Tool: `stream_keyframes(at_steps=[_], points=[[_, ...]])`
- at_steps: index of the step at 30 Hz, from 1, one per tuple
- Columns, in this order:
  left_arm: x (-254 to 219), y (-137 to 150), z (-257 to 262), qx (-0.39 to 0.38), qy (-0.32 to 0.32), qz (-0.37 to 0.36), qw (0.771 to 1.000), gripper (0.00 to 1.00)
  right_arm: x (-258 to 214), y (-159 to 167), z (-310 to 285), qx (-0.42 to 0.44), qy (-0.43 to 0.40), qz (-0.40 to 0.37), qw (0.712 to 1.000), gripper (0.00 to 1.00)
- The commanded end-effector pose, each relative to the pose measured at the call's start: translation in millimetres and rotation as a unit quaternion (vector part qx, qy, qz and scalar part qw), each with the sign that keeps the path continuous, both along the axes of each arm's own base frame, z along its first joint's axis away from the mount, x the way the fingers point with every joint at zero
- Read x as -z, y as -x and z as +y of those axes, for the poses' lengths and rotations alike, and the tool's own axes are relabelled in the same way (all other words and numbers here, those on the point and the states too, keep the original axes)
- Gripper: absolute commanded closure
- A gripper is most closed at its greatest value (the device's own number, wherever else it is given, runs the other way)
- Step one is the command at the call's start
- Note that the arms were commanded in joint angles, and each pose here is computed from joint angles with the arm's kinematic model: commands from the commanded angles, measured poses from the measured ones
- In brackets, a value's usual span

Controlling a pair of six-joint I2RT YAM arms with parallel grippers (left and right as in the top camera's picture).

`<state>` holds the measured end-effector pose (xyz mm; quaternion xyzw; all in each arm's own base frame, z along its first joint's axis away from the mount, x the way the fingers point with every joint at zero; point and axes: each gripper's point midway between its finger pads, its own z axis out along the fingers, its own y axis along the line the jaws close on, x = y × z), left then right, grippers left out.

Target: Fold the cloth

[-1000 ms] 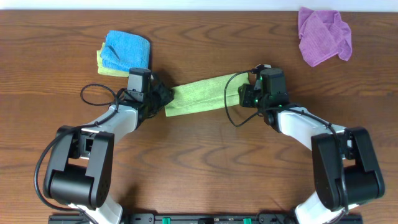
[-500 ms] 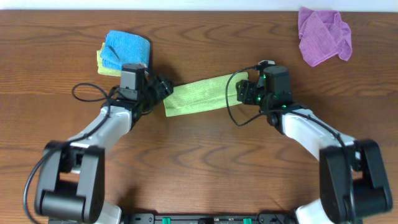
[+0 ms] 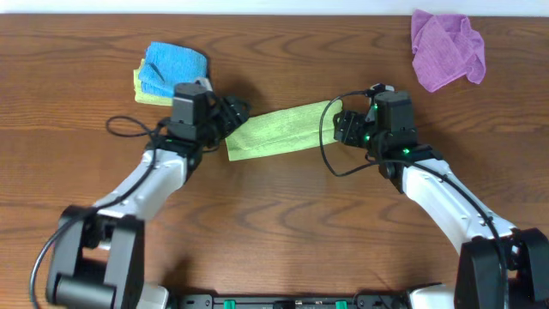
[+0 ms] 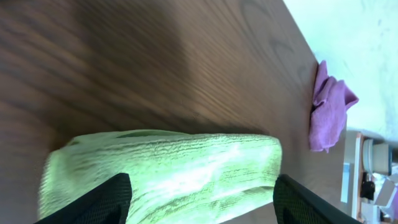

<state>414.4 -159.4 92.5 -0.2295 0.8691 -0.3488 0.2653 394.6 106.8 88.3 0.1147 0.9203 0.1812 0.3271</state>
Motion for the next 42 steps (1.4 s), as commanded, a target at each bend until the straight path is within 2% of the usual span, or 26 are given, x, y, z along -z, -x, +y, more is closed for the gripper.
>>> stream_keyframes(at_steps=[1, 6, 15, 27, 31, 42], points=[[15.3, -7.5, -3.1, -0.015, 0.001, 0.015, 1.000, 0.26, 0.1, 5.1, -4.8, 0.064, -0.050, 0.032, 0.996, 0.24], [45.1, -3.6, -4.1, -0.016, -0.006, 0.050, 0.999, 0.27, 7.9, 15.6, -2.8, 0.063, -0.056, 0.061, 0.995, 0.24], [70.9, 0.2, -2.6, -0.019, -0.020, 0.076, 0.997, 0.28, 12.9, 20.6, -4.5, 0.065, -0.049, 0.074, 0.994, 0.21], [70.9, 0.5, -9.2, -0.014, -0.022, 0.071, 0.997, 0.31, 62.2, 19.7, 0.8, 0.080, -0.062, 0.131, 0.986, 0.25], [70.8, 0.8, -9.7, -0.013, -0.021, 0.071, 0.997, 0.31, 61.1, 9.8, 1.5, 0.081, -0.064, 0.112, 0.988, 0.29], [66.8, -3.5, -10.8, -0.013, -0.017, 0.060, 0.998, 0.35, 79.4, 2.6, -1.3, 0.118, -0.074, 0.119, 0.983, 0.32]])
